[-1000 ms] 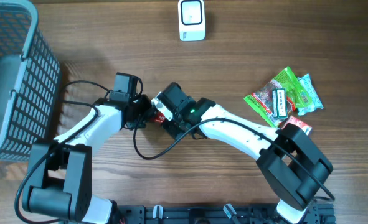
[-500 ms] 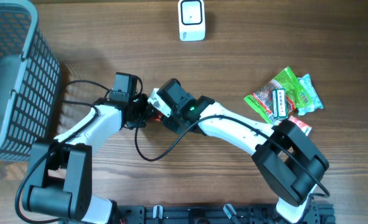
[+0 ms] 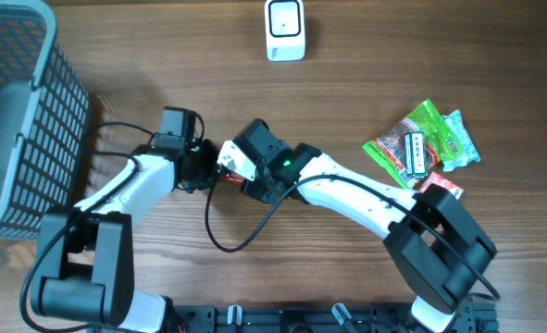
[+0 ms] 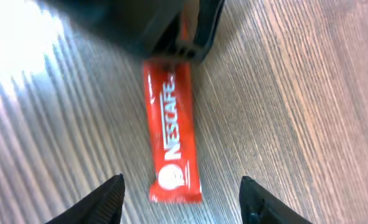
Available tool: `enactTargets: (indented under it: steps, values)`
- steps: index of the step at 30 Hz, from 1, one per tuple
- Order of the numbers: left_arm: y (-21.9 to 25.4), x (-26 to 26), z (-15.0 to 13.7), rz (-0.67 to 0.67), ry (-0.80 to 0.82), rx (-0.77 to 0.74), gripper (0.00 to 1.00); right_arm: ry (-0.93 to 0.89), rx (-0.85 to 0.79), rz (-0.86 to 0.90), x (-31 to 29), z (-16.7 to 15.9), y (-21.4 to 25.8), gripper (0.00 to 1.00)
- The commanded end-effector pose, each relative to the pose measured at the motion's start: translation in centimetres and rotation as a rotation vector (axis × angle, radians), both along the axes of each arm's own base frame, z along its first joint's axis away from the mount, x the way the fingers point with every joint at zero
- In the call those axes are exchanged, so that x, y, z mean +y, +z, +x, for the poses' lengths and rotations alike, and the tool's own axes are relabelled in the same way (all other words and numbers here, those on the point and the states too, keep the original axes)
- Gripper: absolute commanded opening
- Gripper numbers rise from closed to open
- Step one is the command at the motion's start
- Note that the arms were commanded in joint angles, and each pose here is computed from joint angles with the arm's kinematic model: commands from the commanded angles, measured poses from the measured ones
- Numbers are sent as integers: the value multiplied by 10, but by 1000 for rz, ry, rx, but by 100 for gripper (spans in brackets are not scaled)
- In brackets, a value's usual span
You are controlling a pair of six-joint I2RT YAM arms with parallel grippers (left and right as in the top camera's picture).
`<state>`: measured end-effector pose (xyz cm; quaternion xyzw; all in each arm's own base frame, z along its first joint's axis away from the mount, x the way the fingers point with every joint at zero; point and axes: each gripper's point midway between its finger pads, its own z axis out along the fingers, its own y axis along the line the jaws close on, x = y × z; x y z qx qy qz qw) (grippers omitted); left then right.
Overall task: Scan the item barcode
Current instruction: 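Grasp the red stick with the right gripper beside the left gripper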
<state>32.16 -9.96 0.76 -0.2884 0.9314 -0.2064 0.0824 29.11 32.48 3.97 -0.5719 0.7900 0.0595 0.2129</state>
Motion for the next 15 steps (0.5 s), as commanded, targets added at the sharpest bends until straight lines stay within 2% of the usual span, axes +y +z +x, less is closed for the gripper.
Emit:
enactTargets:
  steps: [1, 8, 12, 15]
  values:
    - [-16, 16, -10, 33, -2, 47, 37, 123, -5, 7, 2, -12, 8, 59]
    - [-15, 12, -10, 12, -3, 48, 36, 159, -17, 42, 11, -11, -5, 57]
    - [-14, 9, -11, -9, -10, 53, 38, 167, -5, 58, 19, -9, -21, 52]
    - [-14, 11, -11, -8, -2, 53, 39, 170, 25, 41, 18, -12, -36, 43]
